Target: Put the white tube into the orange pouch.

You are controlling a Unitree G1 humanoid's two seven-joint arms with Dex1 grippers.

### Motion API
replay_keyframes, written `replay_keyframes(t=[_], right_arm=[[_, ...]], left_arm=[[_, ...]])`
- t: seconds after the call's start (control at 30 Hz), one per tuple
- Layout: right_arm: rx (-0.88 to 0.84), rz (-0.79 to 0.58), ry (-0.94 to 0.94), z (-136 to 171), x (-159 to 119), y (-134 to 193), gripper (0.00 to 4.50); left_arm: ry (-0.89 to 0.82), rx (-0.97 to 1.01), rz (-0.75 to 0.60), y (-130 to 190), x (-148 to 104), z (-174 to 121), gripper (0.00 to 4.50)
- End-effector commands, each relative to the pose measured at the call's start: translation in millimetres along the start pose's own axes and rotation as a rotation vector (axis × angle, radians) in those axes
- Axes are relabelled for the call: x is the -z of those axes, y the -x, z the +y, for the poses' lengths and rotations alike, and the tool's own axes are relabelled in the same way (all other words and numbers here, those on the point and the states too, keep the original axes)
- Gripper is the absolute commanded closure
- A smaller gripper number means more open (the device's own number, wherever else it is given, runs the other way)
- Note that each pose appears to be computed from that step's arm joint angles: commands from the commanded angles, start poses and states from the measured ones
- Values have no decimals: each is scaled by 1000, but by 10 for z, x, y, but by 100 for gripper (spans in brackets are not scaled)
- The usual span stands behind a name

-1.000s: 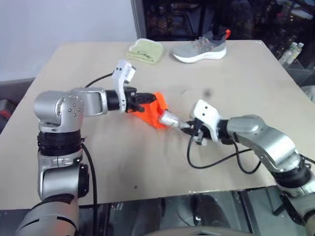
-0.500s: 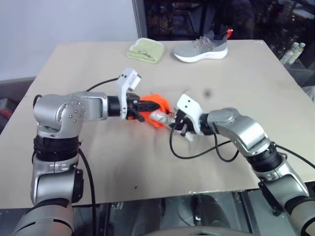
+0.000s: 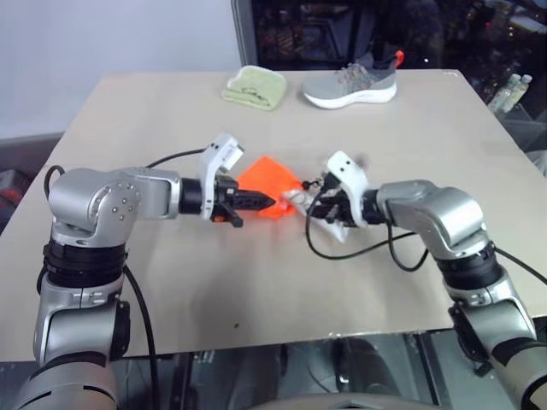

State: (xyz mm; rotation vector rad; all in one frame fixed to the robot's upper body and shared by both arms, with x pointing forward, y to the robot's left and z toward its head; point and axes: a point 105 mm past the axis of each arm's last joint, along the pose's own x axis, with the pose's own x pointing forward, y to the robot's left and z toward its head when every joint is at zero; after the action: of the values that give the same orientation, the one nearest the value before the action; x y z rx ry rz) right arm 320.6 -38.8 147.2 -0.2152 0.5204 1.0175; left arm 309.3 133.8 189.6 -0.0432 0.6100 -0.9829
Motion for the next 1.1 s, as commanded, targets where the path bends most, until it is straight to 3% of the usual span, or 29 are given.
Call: replay_keyframes(t=[0.03, 0.23, 0.6, 0.73, 0.77, 0.93, 1.1], right_arm=[[-44, -49, 102, 178, -171, -19, 389], [-77, -57, 160, 331, -305, -374, 389], [-70, -169, 78, 186, -648, -647, 389], [-89, -202, 75, 188, -624, -609, 250], [-83, -215, 74, 180, -626, -583, 180], [-27, -272, 186, 114, -551, -129, 180], [28, -321, 177, 73, -516, 122, 180]], left_arm=[[-12, 34, -43, -6, -116, -70, 450], [-16, 82, -64, -86, -190, -165, 450], [-10, 87, -47, -71, -111, -200, 450], [39, 49, -76, -41, -93, -91, 450], [49, 39, -83, -33, -91, -62, 450], [109, -47, -150, 81, -150, 201, 450], [137, -41, -205, 119, -249, 245, 450]])
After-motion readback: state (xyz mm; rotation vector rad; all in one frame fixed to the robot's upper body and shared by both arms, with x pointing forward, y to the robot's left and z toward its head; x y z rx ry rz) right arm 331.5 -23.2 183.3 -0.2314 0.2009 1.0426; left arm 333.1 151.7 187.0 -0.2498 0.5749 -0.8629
